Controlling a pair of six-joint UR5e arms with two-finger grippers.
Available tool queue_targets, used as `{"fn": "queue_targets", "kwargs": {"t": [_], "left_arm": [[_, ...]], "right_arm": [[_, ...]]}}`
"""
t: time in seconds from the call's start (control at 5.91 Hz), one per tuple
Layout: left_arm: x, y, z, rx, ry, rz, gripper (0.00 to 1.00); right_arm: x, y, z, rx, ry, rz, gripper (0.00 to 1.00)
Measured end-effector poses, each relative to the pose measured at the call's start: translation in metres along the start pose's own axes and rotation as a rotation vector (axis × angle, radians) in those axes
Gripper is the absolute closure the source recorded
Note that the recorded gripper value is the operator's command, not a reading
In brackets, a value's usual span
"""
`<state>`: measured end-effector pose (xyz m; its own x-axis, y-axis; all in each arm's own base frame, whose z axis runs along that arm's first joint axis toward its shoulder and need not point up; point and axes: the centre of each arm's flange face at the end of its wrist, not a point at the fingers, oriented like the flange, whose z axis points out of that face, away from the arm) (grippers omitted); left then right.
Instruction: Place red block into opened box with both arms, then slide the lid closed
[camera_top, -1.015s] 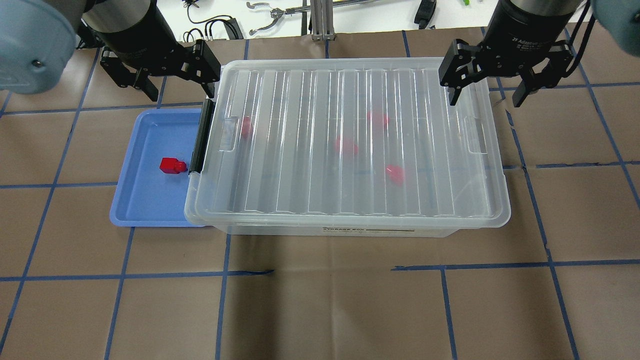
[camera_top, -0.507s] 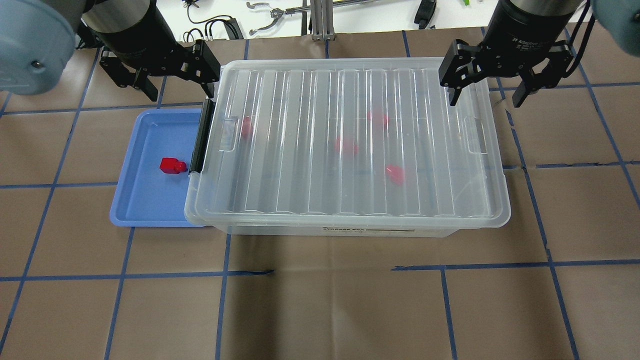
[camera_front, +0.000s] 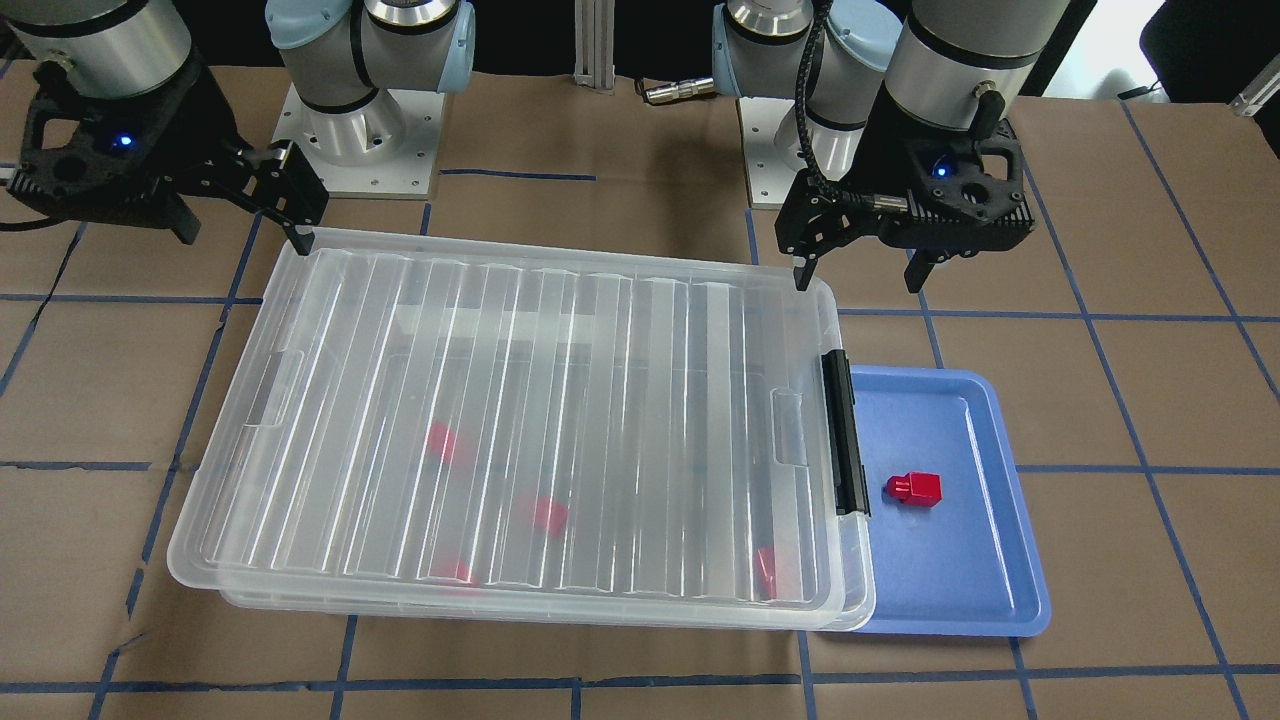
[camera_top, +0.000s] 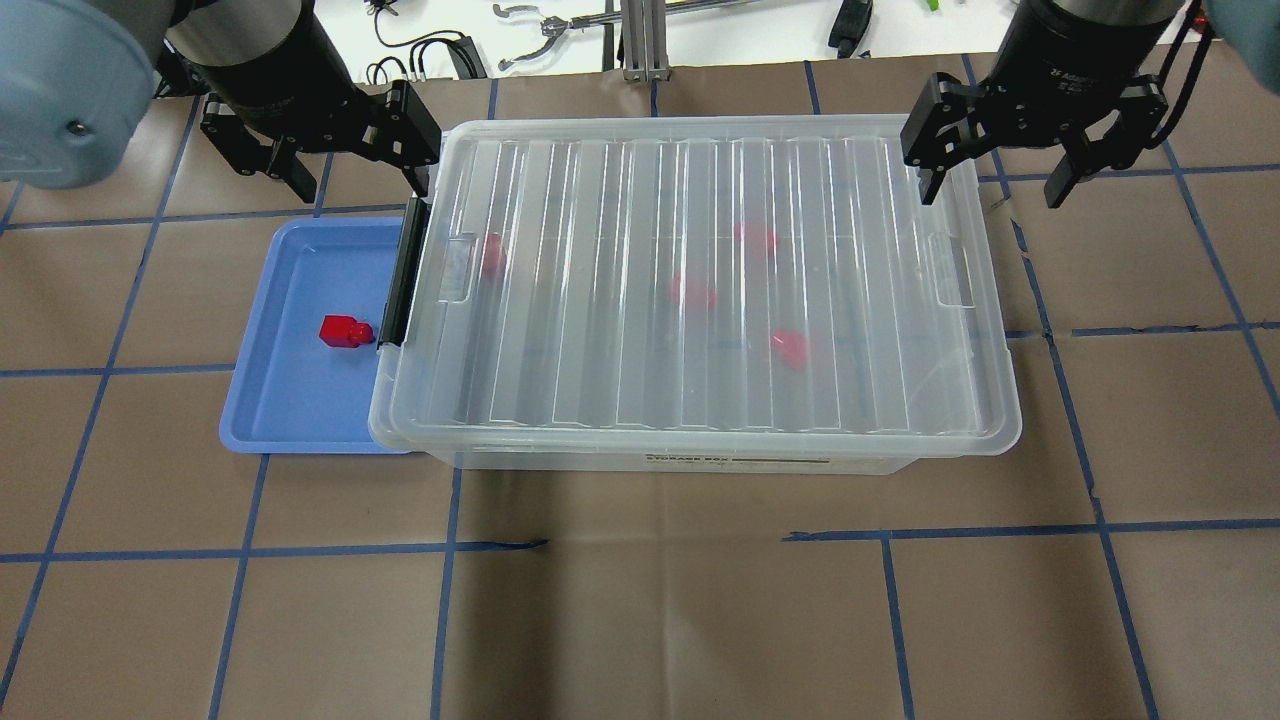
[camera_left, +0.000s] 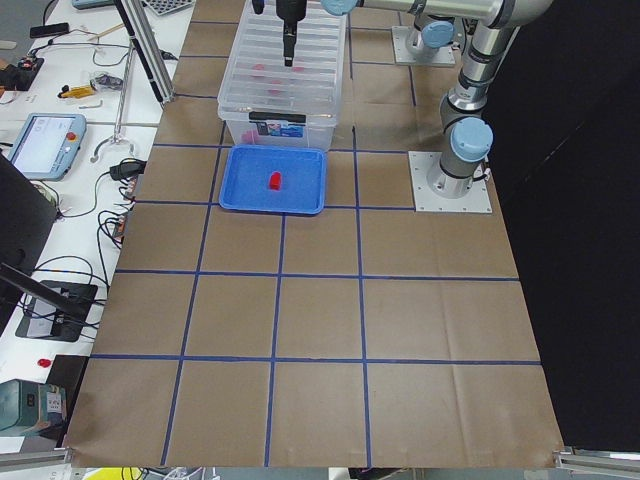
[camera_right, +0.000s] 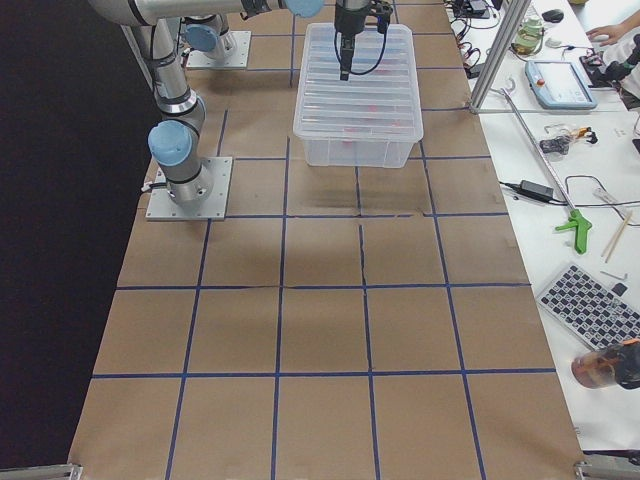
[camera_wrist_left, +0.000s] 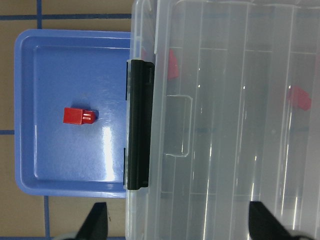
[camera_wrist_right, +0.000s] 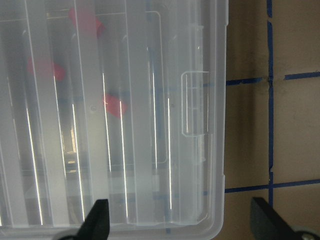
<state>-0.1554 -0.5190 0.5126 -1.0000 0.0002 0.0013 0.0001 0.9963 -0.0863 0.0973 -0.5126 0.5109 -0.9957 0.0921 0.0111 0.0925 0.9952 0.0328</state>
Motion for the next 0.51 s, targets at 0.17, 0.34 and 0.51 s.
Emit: {"fn": "queue_targets", "kwargs": {"t": [0.17,0.34,0.51], "left_arm": [[0.0,-0.001,0.002,-0.004,-0.004,0.0,0.02],[0.0,-0.003,0.006,-0.01,-0.003,0.0,0.02],[0.002,-0.005,0.012,-0.022,0.0,0.003,0.02]], "right_arm": [[0.021,-0.017,0.011,-0.004,-0.003,-0.003,0.0],[0.034,-0.032,0.026,0.005,-0.004,-0.004,0.0],[0.039,-0.043,0.047,0.025,-0.002,-0.003,0.0]]}}
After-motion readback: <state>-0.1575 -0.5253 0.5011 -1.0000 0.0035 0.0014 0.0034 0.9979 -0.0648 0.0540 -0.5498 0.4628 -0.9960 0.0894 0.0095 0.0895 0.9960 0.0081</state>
